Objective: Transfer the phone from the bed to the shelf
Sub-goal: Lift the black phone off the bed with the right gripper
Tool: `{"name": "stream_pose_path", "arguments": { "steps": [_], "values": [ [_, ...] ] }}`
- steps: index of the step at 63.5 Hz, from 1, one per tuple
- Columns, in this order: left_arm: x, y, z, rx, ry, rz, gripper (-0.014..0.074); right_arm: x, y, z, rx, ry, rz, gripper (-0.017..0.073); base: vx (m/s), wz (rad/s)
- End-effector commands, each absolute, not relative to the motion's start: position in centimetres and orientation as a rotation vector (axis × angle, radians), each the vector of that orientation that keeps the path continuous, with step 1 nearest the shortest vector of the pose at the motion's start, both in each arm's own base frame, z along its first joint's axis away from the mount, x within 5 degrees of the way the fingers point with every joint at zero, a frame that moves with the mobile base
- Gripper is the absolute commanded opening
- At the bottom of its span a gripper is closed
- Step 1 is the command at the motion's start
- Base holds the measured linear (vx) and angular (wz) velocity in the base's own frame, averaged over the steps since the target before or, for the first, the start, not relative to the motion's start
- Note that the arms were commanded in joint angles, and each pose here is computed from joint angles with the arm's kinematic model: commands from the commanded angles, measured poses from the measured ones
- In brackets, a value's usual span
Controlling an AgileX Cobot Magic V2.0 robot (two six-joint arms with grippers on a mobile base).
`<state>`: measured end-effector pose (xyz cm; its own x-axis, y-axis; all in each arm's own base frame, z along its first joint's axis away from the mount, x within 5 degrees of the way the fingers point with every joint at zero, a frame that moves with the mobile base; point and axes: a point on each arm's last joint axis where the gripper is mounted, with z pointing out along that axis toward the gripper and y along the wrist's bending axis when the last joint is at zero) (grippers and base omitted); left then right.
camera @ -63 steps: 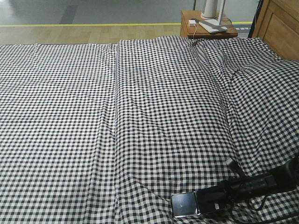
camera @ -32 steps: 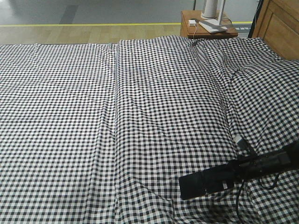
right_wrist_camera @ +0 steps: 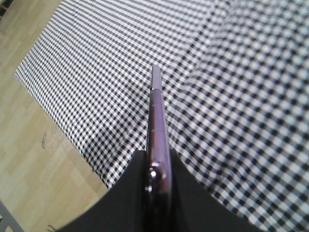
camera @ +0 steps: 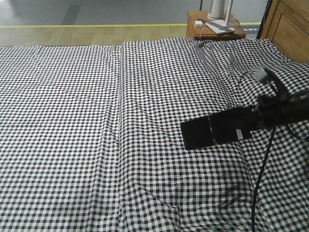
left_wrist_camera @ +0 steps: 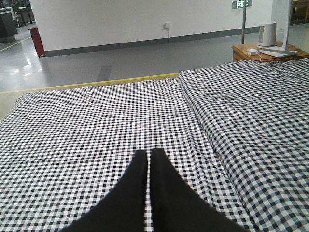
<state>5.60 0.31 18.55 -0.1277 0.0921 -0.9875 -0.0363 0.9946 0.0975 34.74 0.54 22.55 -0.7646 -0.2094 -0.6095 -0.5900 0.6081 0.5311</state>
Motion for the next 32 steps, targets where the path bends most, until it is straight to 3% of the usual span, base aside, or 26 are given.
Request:
{"name": "stream_pose_path", "arguments": {
  "steps": [1, 32],
  "values": [
    [5.5, 0.3, 20.1, 0.036, 1.588, 0.104, 0.0001, 32.5, 2.8, 27.7, -0.74, 2.21, 1.118, -0.0001, 0.0, 0.0],
    [5.5, 0.3, 20.1, 0.036, 1.588, 0.104, 0.0001, 24.4, 12.7, 35.6, -1.104, 2.013, 1.181, -0.0001, 0.0, 0.0]
  ]
}}
